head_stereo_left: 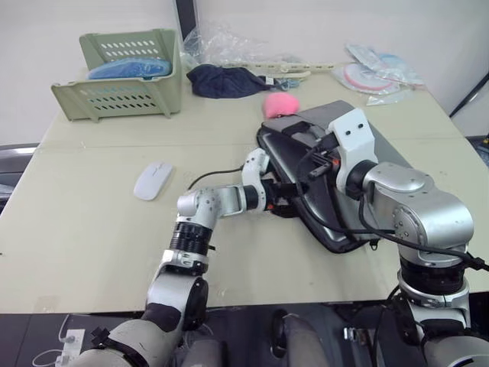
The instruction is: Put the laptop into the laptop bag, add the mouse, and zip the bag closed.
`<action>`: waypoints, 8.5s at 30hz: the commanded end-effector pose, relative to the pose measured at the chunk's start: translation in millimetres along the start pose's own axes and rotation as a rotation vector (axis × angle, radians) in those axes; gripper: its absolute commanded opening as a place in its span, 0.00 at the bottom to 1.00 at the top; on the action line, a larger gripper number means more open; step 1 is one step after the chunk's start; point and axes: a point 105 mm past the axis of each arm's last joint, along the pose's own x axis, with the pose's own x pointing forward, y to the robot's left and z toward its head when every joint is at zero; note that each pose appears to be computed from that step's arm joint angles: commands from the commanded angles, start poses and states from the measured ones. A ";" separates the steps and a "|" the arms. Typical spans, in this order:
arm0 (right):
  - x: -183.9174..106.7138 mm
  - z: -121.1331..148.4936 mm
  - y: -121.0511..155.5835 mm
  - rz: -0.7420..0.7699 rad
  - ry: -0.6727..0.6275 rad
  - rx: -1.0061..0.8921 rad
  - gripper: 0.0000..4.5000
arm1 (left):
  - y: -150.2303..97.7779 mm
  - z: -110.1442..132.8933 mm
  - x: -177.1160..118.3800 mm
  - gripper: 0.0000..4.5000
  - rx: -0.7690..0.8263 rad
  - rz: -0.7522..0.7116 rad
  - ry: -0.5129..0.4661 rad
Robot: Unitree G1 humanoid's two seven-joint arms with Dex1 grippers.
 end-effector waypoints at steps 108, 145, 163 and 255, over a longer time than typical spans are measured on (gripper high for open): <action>-112.1 89.5 -35.0 0.585 -0.169 -0.271 0.88 | 110.3 62.3 -250.4 0.96 0.706 0.524 -0.408; -111.0 84.5 -33.0 0.574 -0.155 -0.257 0.88 | 152.1 51.1 -209.9 0.96 0.652 0.558 -0.398; -108.7 82.9 -30.7 0.580 -0.160 -0.252 0.88 | 156.4 34.3 -227.4 0.96 0.616 0.600 -0.401; 31.0 -49.8 23.8 -0.207 0.004 -0.148 0.88 | 14.1 52.9 -205.8 0.62 0.805 0.202 -0.323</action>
